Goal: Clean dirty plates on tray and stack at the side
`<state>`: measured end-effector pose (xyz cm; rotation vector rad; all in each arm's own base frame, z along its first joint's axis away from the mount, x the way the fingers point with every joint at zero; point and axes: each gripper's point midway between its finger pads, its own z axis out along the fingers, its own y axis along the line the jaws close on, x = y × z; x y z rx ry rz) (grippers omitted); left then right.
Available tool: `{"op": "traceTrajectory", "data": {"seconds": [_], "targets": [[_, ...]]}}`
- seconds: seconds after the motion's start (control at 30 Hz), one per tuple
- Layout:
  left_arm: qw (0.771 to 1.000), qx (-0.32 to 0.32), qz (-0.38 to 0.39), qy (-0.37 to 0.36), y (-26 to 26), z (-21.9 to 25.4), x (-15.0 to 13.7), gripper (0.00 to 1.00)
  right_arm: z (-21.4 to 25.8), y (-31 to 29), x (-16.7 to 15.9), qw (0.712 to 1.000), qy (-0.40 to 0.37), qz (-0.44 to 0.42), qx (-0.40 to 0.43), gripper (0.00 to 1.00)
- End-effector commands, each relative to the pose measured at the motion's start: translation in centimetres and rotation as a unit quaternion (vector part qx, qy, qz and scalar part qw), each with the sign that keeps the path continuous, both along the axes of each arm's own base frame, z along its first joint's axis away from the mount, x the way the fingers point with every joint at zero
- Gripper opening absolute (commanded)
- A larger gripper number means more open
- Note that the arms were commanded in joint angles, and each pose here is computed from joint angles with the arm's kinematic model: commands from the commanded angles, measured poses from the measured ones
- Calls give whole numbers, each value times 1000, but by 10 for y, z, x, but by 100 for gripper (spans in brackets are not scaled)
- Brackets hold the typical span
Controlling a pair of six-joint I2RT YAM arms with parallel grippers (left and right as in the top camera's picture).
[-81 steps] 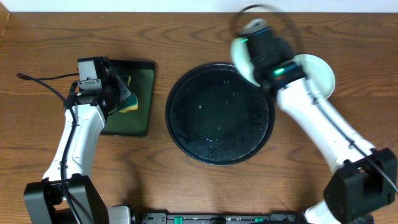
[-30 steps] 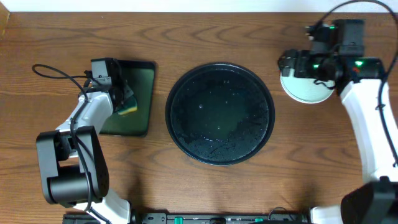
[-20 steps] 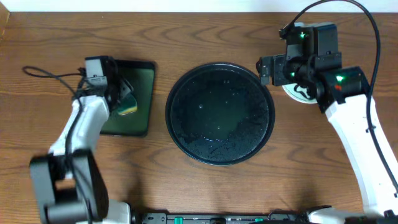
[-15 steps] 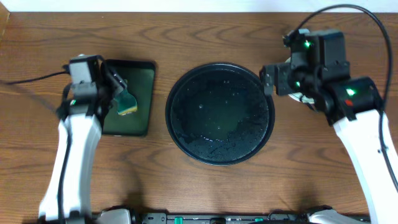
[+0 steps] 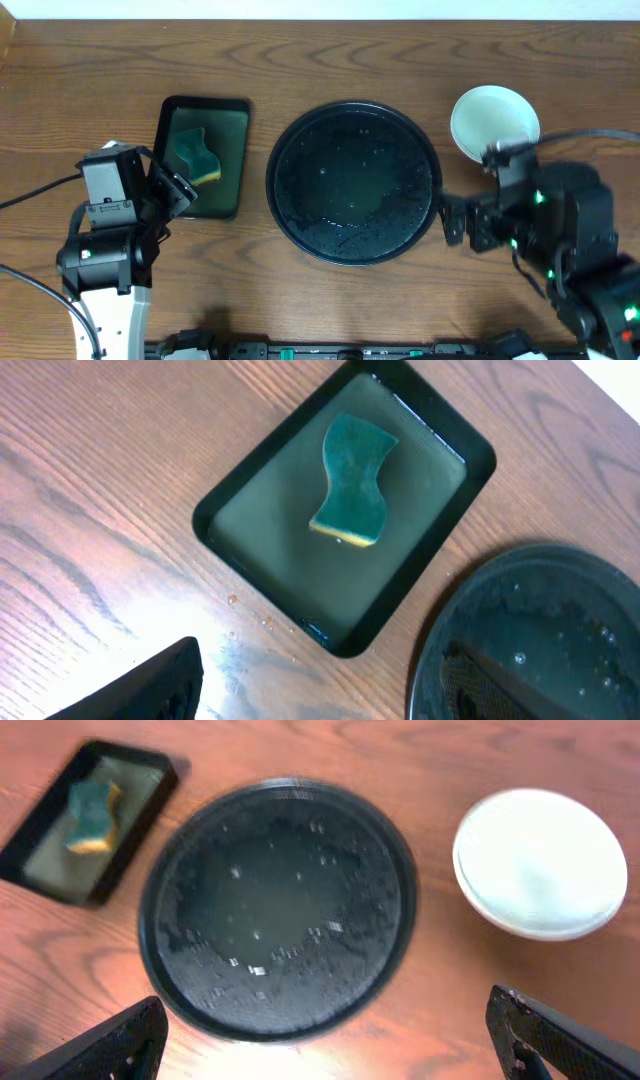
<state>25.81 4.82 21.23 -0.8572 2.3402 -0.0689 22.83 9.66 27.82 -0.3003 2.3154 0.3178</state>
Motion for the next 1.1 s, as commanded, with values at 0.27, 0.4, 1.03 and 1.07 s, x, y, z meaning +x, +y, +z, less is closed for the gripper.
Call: {"op": "traceTrajectory", "data": {"seconds": [0.27, 0.4, 1.03, 1.07], "targets": [[1000, -2, 5, 16, 2, -7, 2, 77, -38, -5, -14, 999, 31, 4, -18, 99], [1000, -2, 5, 15, 2, -7, 2, 77, -39, -5, -14, 999, 33, 4, -19, 99], [1000, -2, 5, 16, 2, -7, 2, 78, -60, -19, -24, 998, 46, -14, -27, 99], [1000, -2, 5, 15, 2, -7, 2, 77, -63, -20, -22, 999, 36, -16, -26, 99]]}}
